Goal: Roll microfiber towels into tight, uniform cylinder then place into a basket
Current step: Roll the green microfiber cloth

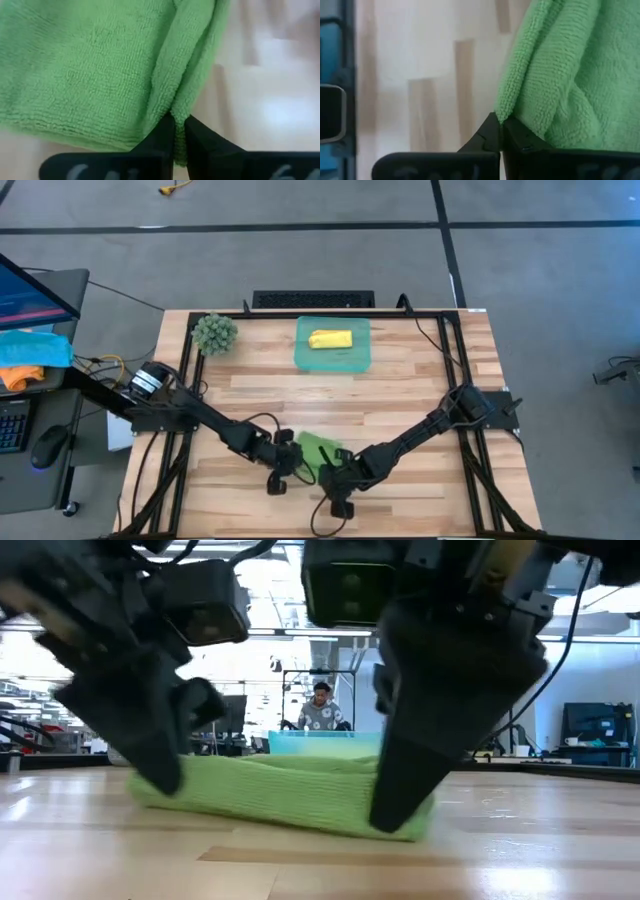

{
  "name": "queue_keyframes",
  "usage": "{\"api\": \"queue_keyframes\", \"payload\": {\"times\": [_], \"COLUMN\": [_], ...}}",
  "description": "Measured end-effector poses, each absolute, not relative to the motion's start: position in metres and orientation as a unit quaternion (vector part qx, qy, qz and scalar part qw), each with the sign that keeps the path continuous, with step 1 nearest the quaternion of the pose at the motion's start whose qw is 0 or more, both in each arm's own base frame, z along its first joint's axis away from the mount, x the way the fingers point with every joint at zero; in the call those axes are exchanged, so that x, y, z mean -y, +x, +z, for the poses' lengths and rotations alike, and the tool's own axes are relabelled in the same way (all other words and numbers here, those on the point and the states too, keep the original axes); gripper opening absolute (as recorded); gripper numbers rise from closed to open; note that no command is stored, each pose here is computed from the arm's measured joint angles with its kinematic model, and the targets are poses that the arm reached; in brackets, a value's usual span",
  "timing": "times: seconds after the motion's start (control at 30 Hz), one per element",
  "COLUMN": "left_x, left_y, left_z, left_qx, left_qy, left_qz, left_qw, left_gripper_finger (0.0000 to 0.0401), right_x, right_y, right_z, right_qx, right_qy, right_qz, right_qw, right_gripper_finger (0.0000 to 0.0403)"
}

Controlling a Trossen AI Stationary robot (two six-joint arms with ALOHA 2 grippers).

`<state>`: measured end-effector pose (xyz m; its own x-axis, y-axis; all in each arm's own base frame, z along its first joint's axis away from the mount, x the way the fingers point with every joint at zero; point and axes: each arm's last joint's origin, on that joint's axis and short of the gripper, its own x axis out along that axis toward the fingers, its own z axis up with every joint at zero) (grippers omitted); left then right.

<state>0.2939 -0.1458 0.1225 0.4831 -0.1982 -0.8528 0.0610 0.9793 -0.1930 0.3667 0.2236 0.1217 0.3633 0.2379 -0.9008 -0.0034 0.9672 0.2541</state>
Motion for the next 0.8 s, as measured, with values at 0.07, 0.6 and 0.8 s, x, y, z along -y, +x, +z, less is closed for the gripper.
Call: {"api": "queue_keyframes", "payload": {"times": [0.07,0.6,0.8], "left_x": [0.142,0.113,0.105], "left_y": [0.292,0.295,0.296], "left_z": [0.128,0.134,0.133], "left_qx": [-0.517,-0.601,-0.605], "left_qy": [-0.118,-0.354,-0.414], "left_qz": [-0.079,-0.058,0.004], "left_qw": [0.844,0.714,0.68], "left_gripper_finger": [0.0009,0.0013,0.0013], "right_x": [-0.225,-0.236,-0.228], "right_y": [0.369,0.384,0.386], "right_z": [0.122,0.151,0.157], "right_qx": [-0.551,-0.532,-0.549], "right_qy": [0.114,0.115,0.101], "right_qz": [0.086,0.135,0.098], "right_qw": [0.822,0.828,0.824], "right_gripper_finger": [0.0017,0.0025,0.0018]}}
